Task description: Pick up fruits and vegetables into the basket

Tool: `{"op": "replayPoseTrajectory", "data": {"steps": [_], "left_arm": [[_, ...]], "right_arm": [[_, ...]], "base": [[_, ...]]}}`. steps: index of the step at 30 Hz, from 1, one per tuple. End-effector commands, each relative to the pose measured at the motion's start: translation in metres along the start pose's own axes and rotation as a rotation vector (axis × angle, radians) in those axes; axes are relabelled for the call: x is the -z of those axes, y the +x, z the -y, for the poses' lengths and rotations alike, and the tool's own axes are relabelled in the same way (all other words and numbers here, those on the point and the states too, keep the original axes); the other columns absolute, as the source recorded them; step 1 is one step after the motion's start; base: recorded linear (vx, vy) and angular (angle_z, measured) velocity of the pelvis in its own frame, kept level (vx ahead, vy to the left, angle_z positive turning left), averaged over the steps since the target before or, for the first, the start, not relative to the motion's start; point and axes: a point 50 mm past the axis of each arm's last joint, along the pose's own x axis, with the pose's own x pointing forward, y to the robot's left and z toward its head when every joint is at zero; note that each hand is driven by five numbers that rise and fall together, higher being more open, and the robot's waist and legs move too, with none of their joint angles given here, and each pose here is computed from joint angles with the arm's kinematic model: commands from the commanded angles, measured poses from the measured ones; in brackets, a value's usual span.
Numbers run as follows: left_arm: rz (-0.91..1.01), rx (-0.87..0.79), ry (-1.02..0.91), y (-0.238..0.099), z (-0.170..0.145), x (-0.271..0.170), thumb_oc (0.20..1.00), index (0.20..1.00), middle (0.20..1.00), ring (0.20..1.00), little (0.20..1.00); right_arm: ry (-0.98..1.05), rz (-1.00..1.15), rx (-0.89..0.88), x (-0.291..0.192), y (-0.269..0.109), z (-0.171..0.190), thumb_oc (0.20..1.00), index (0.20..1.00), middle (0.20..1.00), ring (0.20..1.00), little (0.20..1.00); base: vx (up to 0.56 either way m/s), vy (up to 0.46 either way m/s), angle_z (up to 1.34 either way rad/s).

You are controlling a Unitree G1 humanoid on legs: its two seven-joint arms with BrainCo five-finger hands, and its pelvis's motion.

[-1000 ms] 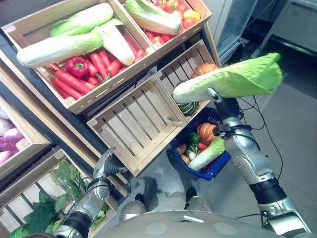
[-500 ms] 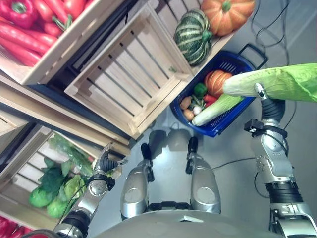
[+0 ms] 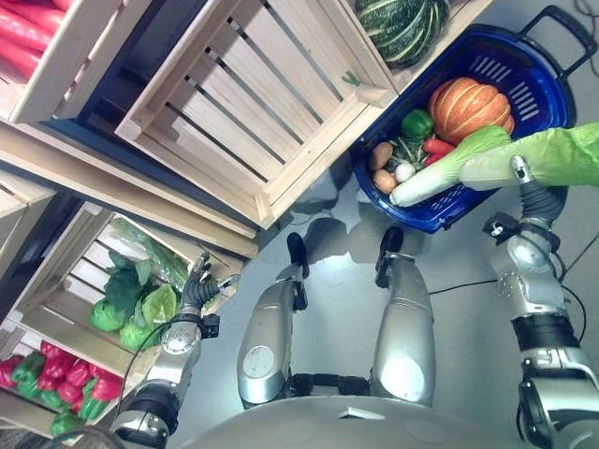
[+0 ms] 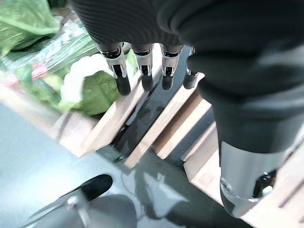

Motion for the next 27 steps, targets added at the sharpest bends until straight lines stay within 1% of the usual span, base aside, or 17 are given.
{"op": "replayPoseTrajectory", "data": {"steps": [1, 5, 8, 12, 18, 24, 27], "left_arm": [[-0.249, 0.002, -0.034, -0.033, -0.010, 0.056, 1.000, 1.000, 1.000, 1.000, 1.000], [-0.291, 0.023, -0.051, -0.038, -0.012, 0.063, 1.000, 1.000, 1.000, 1.000, 1.000], [-0.294, 0.055, -0.032, -0.042, -0.013, 0.066, 1.000, 1.000, 1.000, 1.000, 1.000], [-0.298, 0.082, -0.014, -0.045, -0.014, 0.068, 1.000, 1.000, 1.000, 1.000, 1.000], [-0.283, 0.105, 0.018, -0.040, -0.023, 0.059, 1.000, 1.000, 1.000, 1.000, 1.000], [-0.268, 0.120, 0.054, -0.037, -0.029, 0.053, 1.000, 1.000, 1.000, 1.000, 1.000], [-0.269, 0.128, 0.058, -0.035, -0.030, 0.052, 1.000, 1.000, 1.000, 1.000, 1.000]], "right_arm": [[0.037, 0.085, 0.002, -0.032, 0.020, 0.018, 0.200, 0.200, 0.200, 0.200, 0.200], [0.055, 0.034, -0.043, -0.030, 0.031, 0.023, 0.200, 0.200, 0.200, 0.200, 0.200], [0.029, -0.006, -0.048, -0.028, 0.040, 0.028, 0.200, 0.200, 0.200, 0.200, 0.200], [-0.050, -0.034, -0.074, -0.032, 0.050, 0.032, 0.200, 0.200, 0.200, 0.200, 0.200], [-0.150, -0.116, -0.188, -0.029, 0.059, 0.030, 0.200, 0.200, 0.200, 0.200, 0.200], [-0.085, -0.230, -0.273, -0.016, 0.060, 0.029, 0.200, 0.200, 0.200, 0.200, 0.200], [-0.070, -0.297, -0.280, -0.005, 0.058, 0.032, 0.200, 0.200, 0.200, 0.200, 0.200]], "base": [[0.00, -0.029, 0.11], [0.00, -0.038, 0.08], [0.01, -0.024, 0.13], [0.01, -0.005, 0.17], [0.00, -0.020, 0.07], [0.00, -0.035, 0.05], [0.00, -0.018, 0.11]]}}
